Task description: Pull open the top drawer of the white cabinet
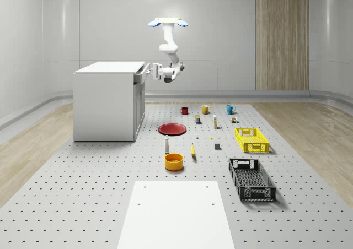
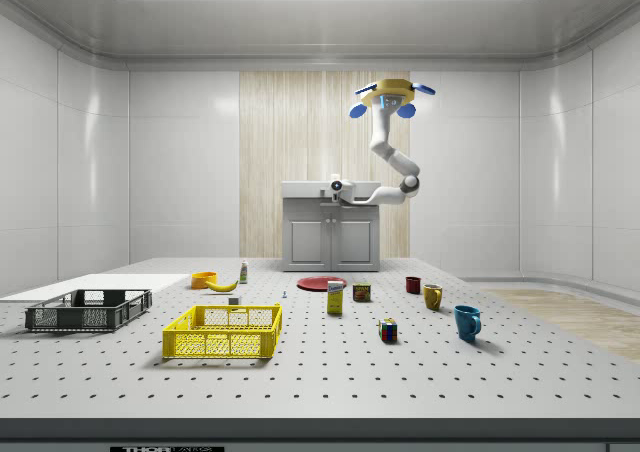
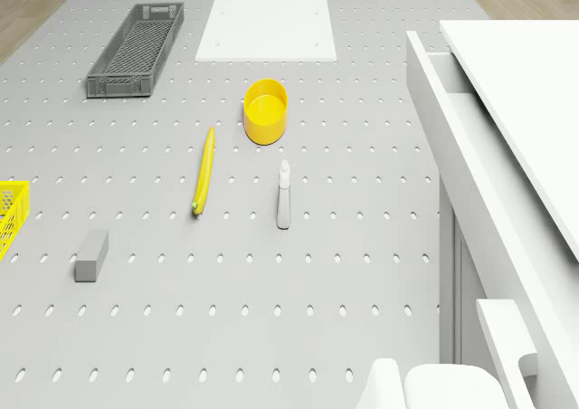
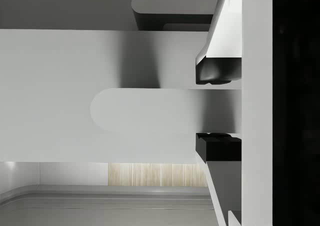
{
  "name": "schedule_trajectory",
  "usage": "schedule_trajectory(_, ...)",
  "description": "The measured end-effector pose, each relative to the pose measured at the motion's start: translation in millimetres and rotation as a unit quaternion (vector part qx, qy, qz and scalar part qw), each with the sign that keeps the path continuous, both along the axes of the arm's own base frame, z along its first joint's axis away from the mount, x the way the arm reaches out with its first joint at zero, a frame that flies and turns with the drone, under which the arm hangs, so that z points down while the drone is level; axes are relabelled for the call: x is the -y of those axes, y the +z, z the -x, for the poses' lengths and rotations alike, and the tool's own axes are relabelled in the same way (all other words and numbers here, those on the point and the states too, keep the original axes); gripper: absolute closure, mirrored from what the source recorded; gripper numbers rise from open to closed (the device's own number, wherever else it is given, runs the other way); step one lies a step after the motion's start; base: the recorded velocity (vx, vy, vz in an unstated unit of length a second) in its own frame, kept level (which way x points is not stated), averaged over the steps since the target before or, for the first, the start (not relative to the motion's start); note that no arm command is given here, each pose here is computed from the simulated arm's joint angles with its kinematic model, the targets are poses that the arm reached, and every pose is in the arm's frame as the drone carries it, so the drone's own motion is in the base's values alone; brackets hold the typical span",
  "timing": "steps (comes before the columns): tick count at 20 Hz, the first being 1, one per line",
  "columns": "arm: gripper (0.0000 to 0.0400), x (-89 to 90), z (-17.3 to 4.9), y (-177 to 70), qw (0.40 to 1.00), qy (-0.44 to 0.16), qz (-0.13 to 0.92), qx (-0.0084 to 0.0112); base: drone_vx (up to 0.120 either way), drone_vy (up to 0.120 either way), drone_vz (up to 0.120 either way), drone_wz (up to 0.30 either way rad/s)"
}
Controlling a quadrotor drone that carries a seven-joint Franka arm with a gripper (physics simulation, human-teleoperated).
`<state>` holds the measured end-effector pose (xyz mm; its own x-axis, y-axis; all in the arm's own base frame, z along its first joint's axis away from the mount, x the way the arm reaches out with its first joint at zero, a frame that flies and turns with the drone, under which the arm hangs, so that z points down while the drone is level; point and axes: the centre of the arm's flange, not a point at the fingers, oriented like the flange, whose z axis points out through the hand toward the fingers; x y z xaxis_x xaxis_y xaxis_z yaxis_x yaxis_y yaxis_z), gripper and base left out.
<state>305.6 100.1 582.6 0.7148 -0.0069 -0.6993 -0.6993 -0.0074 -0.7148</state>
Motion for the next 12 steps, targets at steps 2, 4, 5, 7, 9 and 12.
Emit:
schedule_trajectory(2, 0.028, 7.7, -0.2, 0, 1.0, 0.0, -0.002, -0.0012, 0.0, 0.0, 0.0, 0.0)
schedule_trajectory(4, 0.0282, 16.0, -0.4, -1, 1.0, 0.0, -0.002, -0.0021, 0.0, 0.0, 0.0, 0.0)
schedule_trajectory(5, 0.0282, 19.7, -0.4, -1, 1.0, 0.0, -0.003, -0.0025, 0.0, 0.0, 0.0, 0.0)
schedule_trajectory(7, 0.0283, 28.0, -0.5, -1, 1.0, 0.0, -0.003, -0.0033, 0.0, 0.0, 0.0, 0.0)
schedule_trajectory(9, 0.0284, 37.1, -0.5, -1, 1.0, 0.0, -0.003, -0.0035, 0.0, 0.0, 0.0, 0.0)
schedule_trajectory(12, 0.0284, 52.0, -0.5, -1, 1.0, 0.0, -0.004, -0.0045, 0.0, 0.0, 0.0, 0.0)
